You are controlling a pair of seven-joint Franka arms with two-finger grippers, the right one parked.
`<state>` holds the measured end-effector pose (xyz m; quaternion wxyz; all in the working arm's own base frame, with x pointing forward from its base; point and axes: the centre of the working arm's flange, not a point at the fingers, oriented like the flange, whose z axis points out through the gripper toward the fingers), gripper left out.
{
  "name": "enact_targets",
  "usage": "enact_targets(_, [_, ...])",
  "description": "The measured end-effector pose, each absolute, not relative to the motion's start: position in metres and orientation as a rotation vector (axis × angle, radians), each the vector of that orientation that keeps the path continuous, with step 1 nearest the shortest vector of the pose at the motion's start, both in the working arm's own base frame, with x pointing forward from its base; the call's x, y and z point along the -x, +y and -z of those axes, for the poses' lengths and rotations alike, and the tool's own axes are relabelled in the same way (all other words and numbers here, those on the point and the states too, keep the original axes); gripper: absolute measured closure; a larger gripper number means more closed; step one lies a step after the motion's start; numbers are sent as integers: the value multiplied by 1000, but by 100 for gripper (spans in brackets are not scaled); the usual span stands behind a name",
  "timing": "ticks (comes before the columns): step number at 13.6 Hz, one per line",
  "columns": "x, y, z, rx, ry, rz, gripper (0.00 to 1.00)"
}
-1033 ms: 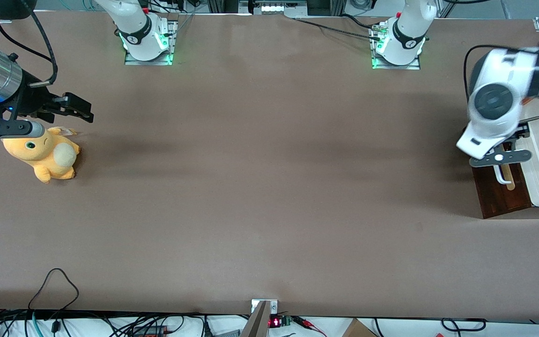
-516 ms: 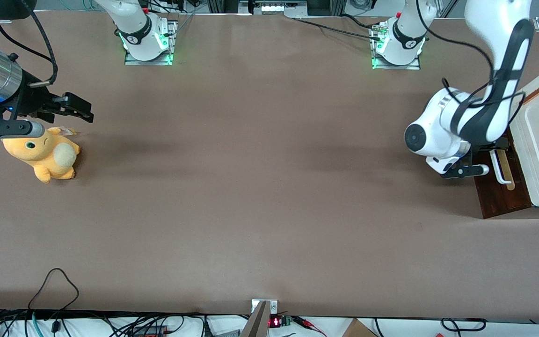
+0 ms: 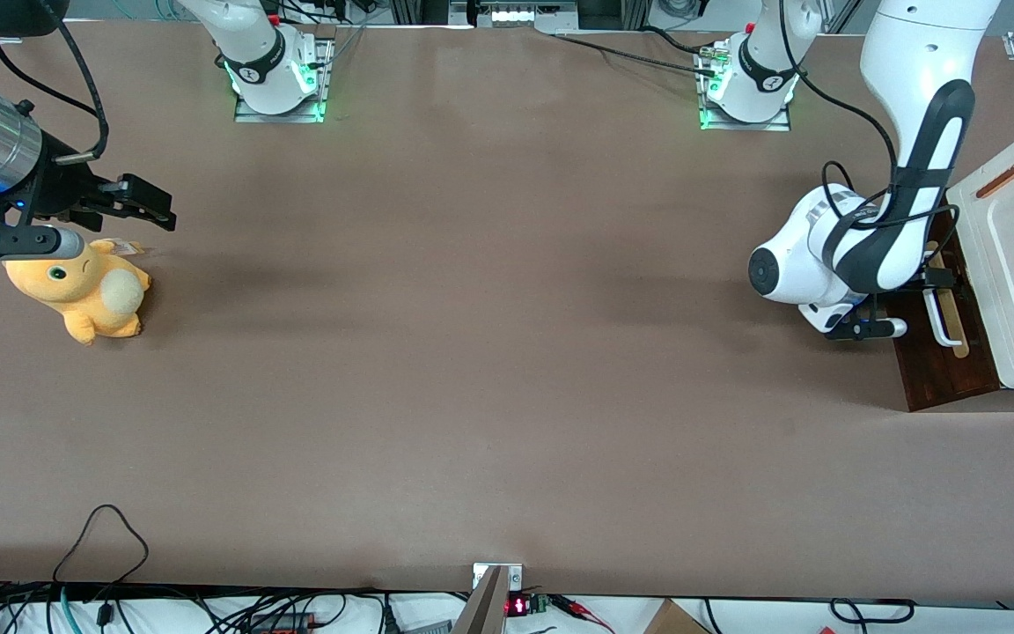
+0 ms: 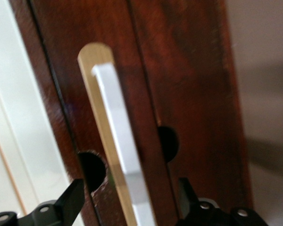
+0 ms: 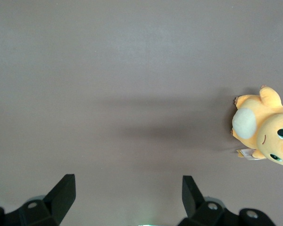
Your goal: Open lower drawer with left arm only
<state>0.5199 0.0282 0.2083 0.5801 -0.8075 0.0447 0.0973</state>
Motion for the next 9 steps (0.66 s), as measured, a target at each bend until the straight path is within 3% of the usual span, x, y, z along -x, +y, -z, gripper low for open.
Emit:
enact_targets(6, [-485, 26, -176, 1747, 70, -133, 15])
enact_targets(9, [-476, 14, -163, 1709, 74, -89, 23])
